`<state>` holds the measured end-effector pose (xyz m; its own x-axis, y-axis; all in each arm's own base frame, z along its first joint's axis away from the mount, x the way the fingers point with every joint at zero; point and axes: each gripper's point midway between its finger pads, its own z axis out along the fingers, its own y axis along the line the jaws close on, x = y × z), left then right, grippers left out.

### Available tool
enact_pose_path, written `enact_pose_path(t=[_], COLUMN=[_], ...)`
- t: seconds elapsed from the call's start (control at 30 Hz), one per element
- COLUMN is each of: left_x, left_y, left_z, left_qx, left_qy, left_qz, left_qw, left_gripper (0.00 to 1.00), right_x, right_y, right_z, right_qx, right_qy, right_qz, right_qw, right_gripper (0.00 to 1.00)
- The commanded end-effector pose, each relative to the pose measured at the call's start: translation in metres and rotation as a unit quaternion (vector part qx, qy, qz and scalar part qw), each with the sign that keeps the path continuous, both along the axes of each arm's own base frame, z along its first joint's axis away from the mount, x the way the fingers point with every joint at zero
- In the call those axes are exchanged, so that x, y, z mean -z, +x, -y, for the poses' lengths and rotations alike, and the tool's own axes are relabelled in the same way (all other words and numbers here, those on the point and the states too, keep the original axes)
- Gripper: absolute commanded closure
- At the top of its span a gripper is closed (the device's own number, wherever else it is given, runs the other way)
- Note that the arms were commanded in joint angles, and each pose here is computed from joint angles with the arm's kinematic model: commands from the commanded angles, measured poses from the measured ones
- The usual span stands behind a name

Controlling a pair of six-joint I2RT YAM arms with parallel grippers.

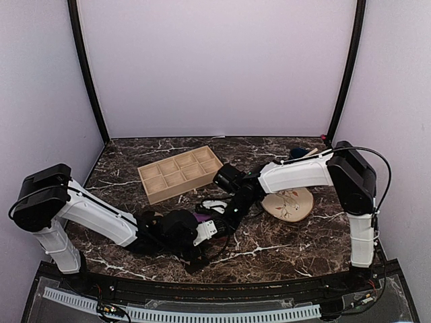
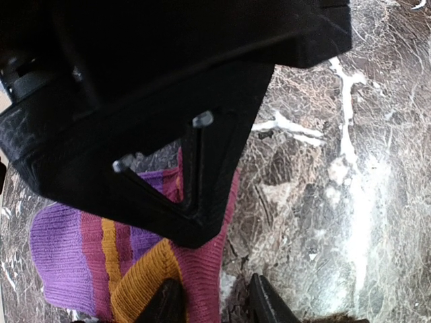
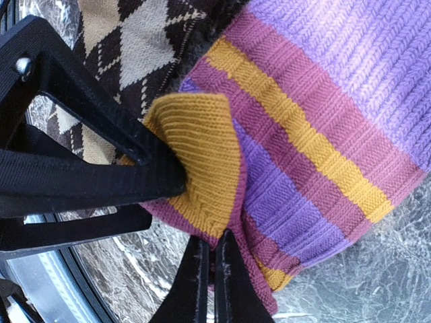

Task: Roll the socks
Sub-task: Roll the sock at the center of the board.

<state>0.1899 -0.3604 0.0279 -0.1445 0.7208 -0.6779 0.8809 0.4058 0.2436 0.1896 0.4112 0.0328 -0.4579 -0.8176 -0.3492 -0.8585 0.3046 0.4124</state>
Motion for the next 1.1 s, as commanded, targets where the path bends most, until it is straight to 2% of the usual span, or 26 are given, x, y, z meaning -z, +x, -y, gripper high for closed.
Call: enact_pose_path(t=[0.0,0.17,0.3,0.37,0.5,0.57,0.83,1.07], left_x=[0.01,0.009,0.012,0.016,0.021,0.022,0.021,0.014], left_y=[0.017,0.022,0.021,0.02,0.018,0.017,0.015,0.019], left_z=[-0.016,-0.015,-0.013,-0.013,-0.014,-0.014,-0.02,-0.031], left_qx=[-0.052,-0.058,-0.05,-0.047,-0.044,-0.044,-0.051,-0.082], left_qy=[0.031,0.034,0.039,0.046,0.049,0.048,0.028,-0.014], left_qz=[0.0,0.012,0.008,0.002,-0.011,-0.018,-0.057,-0.119], left_qw=[0.998,0.998,0.998,0.998,0.998,0.998,0.997,0.989], left_gripper=[0.63,0.62,0.66,0.71,0.92,0.99,1.0,1.0], right_x=[-0.009,-0.011,-0.011,-0.012,-0.012,-0.012,-0.015,-0.021], right_y=[-0.014,-0.015,-0.015,-0.016,-0.016,-0.016,-0.016,-0.009], right_z=[-0.005,-0.006,-0.007,-0.008,-0.009,-0.009,-0.008,-0.003], right_qx=[-0.021,-0.023,-0.026,-0.027,-0.029,-0.031,-0.024,0.001], right_qy=[0.015,0.018,0.02,0.02,0.021,0.022,0.029,0.044], right_qz=[-0.008,-0.009,-0.012,-0.012,-0.014,-0.016,-0.013,-0.006], right_qw=[1.0,1.0,0.999,0.999,0.999,0.999,0.999,0.999], right_gripper=[1.0,1.0,1.0,1.0,1.0,1.0,1.0,0.78])
